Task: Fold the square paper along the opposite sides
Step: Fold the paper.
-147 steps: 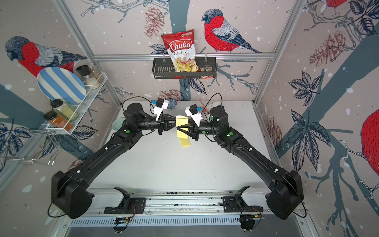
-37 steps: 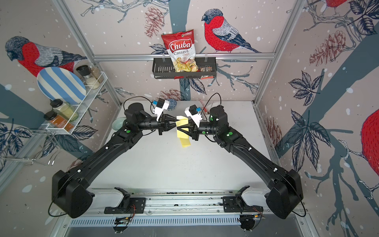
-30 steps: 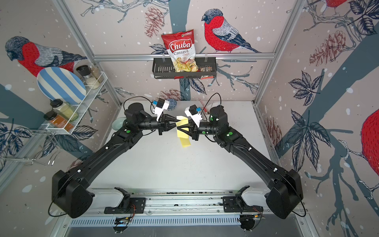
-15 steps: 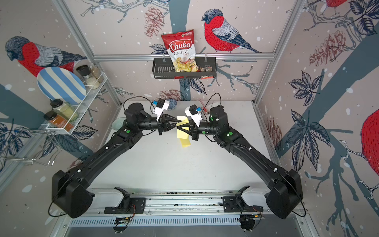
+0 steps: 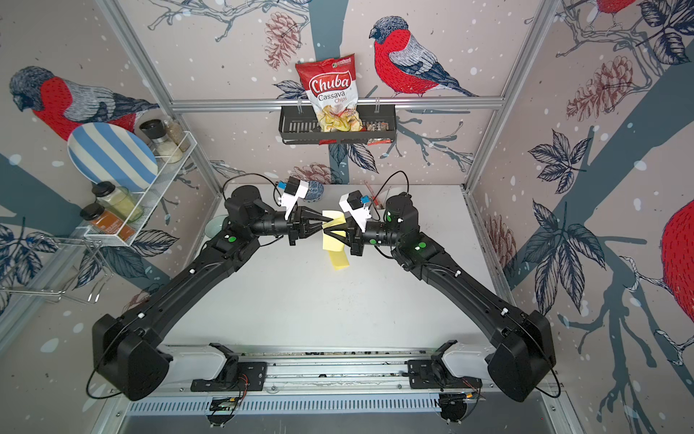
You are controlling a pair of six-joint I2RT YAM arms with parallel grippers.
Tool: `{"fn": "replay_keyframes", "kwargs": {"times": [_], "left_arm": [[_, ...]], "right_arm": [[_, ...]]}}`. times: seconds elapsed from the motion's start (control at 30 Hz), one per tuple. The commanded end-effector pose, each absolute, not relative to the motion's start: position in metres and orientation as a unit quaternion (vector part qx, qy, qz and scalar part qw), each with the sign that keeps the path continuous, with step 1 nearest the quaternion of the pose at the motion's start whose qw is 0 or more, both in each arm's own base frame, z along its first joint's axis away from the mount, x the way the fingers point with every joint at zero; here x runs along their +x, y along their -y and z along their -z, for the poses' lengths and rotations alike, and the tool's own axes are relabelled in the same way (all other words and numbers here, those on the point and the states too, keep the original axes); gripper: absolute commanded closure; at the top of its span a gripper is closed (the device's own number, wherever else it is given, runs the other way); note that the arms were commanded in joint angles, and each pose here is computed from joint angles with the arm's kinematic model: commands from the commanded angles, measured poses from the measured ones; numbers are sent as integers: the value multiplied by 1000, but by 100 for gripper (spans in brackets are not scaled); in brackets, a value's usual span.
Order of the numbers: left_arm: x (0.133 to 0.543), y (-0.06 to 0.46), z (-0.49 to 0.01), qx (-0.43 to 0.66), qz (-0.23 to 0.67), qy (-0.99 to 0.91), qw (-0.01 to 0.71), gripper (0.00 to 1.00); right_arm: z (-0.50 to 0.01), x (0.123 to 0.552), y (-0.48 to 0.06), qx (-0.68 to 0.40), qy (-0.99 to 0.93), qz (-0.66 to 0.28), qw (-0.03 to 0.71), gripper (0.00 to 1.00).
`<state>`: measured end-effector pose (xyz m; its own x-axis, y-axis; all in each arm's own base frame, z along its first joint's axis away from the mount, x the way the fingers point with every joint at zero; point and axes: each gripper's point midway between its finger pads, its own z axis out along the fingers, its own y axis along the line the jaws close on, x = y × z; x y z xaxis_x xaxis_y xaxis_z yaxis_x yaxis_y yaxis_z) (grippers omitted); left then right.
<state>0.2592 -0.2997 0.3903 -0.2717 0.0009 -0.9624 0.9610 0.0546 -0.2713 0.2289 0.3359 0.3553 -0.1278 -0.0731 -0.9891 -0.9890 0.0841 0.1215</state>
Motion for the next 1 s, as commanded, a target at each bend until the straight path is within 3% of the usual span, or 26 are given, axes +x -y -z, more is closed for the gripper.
{"fn": "replay_keyframes", "kwargs": {"times": [0.0,0.23,0.37,0.5,0.7,0.97], "left_arm": [[263,296,-418,428,531,-543,490,91],[259,290,-443,437,532,-511,515,71],[260,283,-450,433,525,-508,527,46],[247,271,-453,440,529,-493,532,30],[212,267,-423,485,565,-469,475,18],[204,266,-412,492,581,-462,454,17]], "right_arm": [[-345,222,-337,-473,-576,-497,445,100],[-344,217,-337,-479,-572,-499,441,100],[-345,215,-337,-482,-569,-499,441,100],[-351,208,-334,-493,-557,-498,446,100],[-373,191,-326,-515,-517,-500,467,100],[-379,192,-329,-521,-511,-501,465,100]]}}
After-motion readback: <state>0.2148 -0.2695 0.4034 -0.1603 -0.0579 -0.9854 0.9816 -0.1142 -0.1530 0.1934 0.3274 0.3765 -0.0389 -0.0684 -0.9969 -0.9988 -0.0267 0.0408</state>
